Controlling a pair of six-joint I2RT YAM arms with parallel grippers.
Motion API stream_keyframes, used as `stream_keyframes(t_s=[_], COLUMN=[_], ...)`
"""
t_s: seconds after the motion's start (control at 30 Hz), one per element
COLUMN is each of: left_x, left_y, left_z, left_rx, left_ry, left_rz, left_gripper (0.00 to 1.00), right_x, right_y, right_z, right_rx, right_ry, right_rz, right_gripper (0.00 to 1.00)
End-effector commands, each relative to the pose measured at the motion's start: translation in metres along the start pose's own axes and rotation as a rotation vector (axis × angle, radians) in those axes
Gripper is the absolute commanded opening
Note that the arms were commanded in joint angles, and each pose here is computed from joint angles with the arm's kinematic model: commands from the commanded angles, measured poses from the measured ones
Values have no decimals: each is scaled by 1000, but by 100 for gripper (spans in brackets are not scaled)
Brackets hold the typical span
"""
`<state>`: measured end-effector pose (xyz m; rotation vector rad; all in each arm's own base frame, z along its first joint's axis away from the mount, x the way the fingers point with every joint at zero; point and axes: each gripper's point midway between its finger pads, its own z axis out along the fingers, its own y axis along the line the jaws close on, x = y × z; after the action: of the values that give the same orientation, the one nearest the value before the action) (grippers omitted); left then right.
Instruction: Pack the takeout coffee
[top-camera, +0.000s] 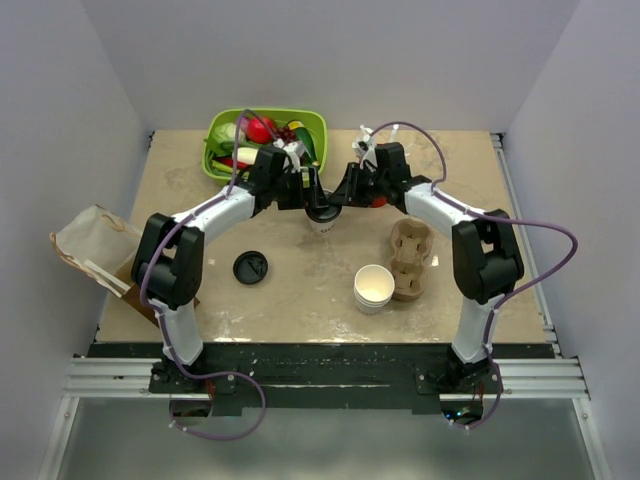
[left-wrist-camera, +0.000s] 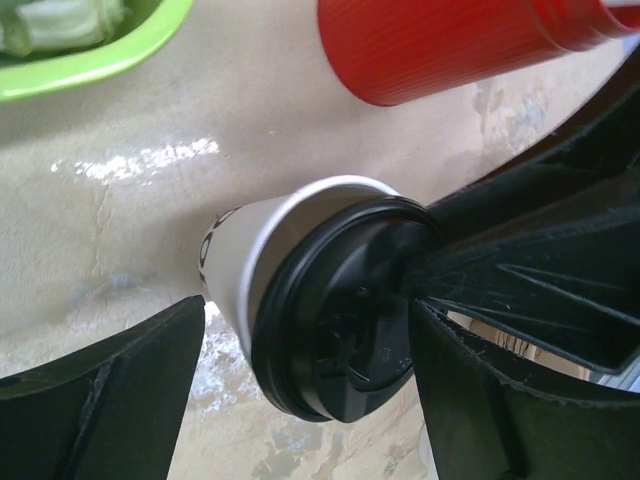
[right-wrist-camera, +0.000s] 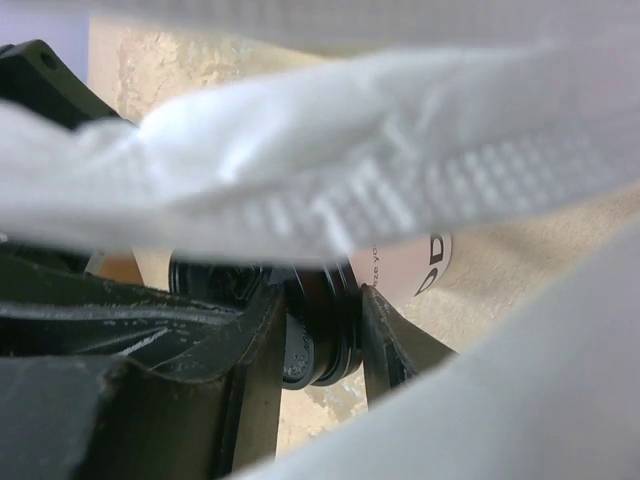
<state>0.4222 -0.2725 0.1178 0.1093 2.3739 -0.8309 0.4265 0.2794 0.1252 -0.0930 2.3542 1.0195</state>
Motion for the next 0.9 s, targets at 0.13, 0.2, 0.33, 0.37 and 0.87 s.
stream_keyframes(t_s=[0.13, 0.2, 0.33, 0.37, 0.87], left_x=[-28, -31, -38, -40, -42], left_y=[-16, -13, -13, -15, -13], left_z=[2, 3, 2, 1, 9], left_rx=[100, 88, 79, 88, 153], left_ry=[-111, -119, -145, -151, -122], left_rz=[201, 224, 265, 292, 397], left_gripper=[87, 87, 87, 87, 83], right_x=[-4, -3, -4, -3, -6], right_y=[-9, -10, -15, -15, -23], right_z=[5, 5, 6, 7, 7], right_rx=[72, 74, 92, 95, 121], right_ry=[-5, 1, 8, 10, 8], right_rz=[-5, -7, -9, -11, -2], right_gripper=[37, 37, 37, 37, 36])
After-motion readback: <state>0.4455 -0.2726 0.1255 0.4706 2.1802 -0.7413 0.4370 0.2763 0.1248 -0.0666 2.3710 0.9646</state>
